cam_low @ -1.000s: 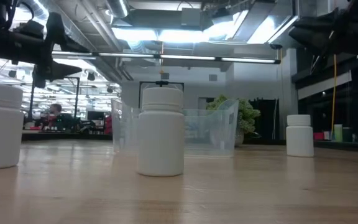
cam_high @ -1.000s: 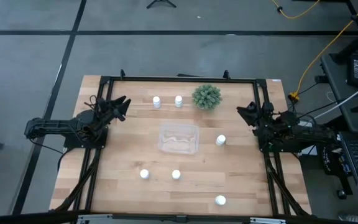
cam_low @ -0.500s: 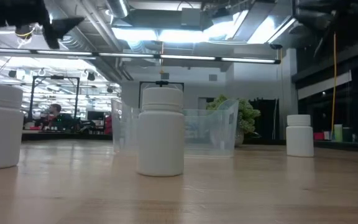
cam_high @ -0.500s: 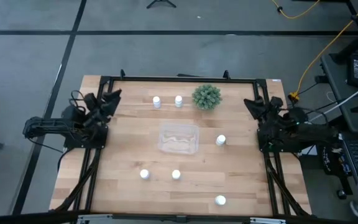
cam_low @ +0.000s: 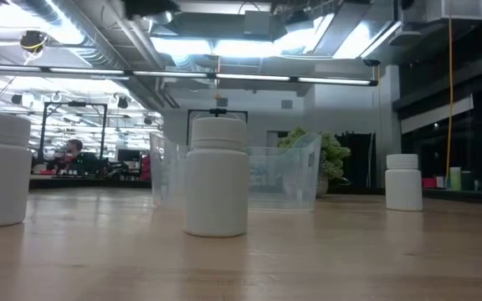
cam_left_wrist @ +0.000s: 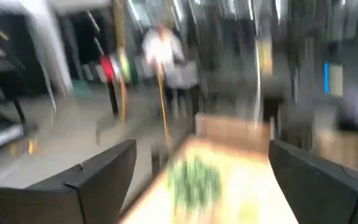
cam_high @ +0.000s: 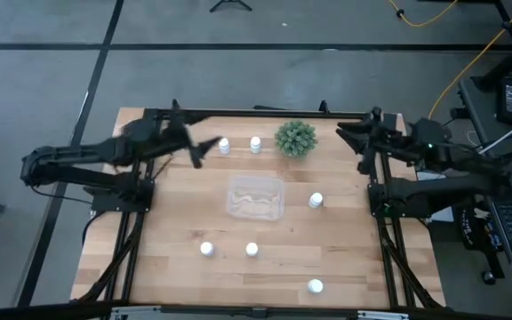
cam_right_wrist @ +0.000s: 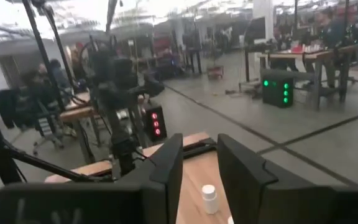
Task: Pick and place pill bottles into a basket
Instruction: Put the white pill bottle into the transparent bin
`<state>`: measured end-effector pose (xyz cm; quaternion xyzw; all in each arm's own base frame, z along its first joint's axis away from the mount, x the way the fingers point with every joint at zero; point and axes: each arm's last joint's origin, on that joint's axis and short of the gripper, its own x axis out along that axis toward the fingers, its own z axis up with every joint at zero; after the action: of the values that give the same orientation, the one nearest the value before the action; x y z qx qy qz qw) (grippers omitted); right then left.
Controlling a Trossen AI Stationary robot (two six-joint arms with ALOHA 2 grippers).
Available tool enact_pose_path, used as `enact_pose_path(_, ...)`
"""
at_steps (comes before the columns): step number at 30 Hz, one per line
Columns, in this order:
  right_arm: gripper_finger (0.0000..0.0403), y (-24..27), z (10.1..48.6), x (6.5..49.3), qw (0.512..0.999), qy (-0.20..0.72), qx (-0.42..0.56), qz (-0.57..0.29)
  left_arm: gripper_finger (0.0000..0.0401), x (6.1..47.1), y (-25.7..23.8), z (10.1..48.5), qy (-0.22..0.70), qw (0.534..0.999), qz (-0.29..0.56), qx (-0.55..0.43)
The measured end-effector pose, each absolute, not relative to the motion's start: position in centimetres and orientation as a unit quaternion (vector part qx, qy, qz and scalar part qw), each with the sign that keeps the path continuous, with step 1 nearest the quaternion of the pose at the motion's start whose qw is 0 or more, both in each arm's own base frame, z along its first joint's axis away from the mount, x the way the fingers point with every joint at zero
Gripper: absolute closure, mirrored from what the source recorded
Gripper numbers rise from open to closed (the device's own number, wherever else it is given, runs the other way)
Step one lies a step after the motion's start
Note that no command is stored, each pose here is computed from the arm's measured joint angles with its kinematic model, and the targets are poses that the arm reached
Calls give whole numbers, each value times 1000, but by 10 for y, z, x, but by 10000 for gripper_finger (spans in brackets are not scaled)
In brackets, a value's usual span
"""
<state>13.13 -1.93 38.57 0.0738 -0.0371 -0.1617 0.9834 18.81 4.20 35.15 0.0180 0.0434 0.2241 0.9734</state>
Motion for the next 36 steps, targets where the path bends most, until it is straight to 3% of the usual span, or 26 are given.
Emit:
enact_pose_path(6, 300, -21, 403, 154, 983, 34, 70, -166, 42, 222, 67, 387, 309, 921, 233, 54)
enact_pose_path(11, 300, -22, 403, 165, 978, 99, 68, -170, 42, 227, 97, 393, 420, 869, 256, 43)
enact_pose_path(19, 300, -23, 402, 168, 976, 119, 66, -171, 42, 237, 143, 351, 506, 832, 223, -41)
enact_pose_path(36, 300, -23, 398, 166, 974, 149, 26, -167, 42, 276, 189, 255, 606, 776, 147, -91)
